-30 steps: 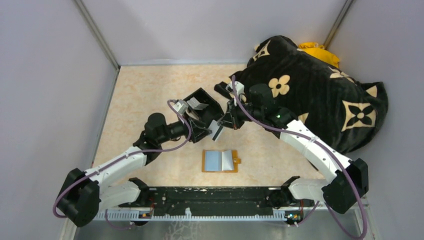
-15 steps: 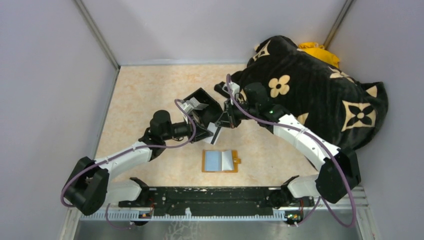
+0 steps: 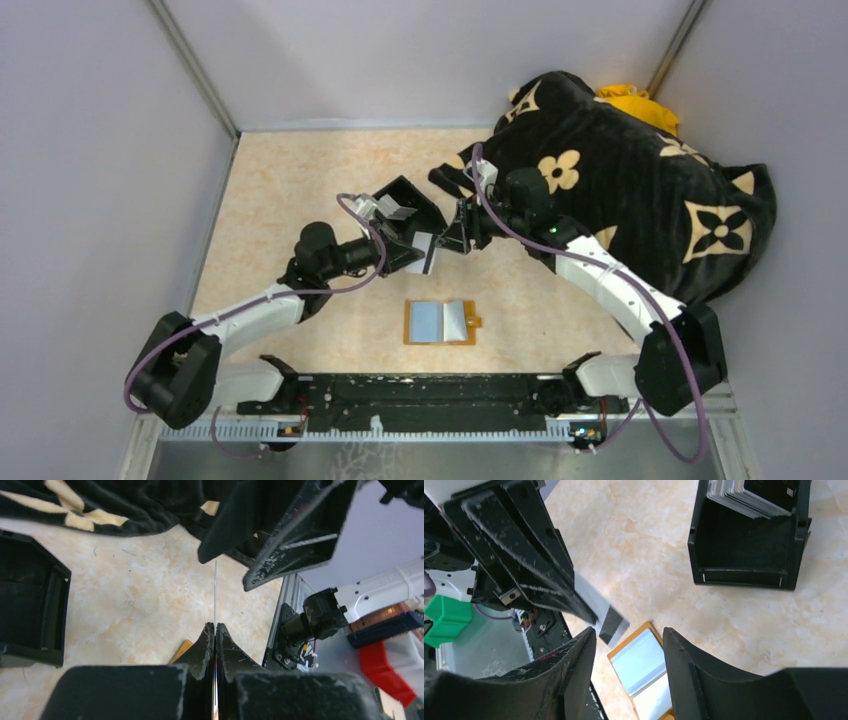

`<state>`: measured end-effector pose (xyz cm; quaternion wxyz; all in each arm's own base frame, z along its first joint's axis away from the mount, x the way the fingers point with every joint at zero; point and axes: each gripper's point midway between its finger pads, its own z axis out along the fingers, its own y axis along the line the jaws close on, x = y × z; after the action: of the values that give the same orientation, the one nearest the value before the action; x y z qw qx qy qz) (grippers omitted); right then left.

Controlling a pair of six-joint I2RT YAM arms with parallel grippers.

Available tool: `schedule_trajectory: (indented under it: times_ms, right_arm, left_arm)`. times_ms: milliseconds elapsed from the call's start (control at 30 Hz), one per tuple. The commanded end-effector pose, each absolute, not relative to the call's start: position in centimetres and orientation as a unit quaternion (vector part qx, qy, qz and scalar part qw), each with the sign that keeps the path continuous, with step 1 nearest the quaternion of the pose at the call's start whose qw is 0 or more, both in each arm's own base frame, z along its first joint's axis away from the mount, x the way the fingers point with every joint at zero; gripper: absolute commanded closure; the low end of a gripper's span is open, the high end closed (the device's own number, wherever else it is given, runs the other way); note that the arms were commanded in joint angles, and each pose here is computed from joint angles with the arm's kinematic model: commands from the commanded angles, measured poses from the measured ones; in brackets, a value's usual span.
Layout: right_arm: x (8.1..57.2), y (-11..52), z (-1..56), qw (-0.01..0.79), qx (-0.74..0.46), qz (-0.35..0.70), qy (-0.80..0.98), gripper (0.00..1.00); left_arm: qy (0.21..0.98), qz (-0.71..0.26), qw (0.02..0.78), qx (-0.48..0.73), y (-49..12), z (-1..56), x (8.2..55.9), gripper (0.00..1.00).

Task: Put the credit cards into the card holder
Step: Pick up the credit card from the storage box.

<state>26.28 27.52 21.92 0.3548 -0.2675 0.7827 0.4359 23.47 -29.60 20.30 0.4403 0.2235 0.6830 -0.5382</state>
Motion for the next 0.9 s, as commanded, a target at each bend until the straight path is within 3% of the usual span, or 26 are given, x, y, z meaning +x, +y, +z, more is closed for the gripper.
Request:
schedule_trajectory:
  times_ms: [0, 533, 867]
  right_arm:
    - [27.3, 27.0, 24.6, 0.431, -0.251, 0.432, 0.752, 0.47]
    - [26.7, 28.0, 22.7, 0.436, -0.205, 0.499, 0.720, 0.54]
    - [26.7, 29.2, 22.8, 0.421, -0.201, 0.542, 0.699, 0.66]
  left_arm:
    - [0.672, -0.560, 0.469, 0.124, -28.9, 21.7, 25.2, 1.00]
    - [0.638, -0.641, 0.423, 0.053, -29.7, 22.3, 24.9, 1.00]
    - [0.635, -0.654, 0.407, 0.055, -30.2, 22.1, 24.8, 1.00]
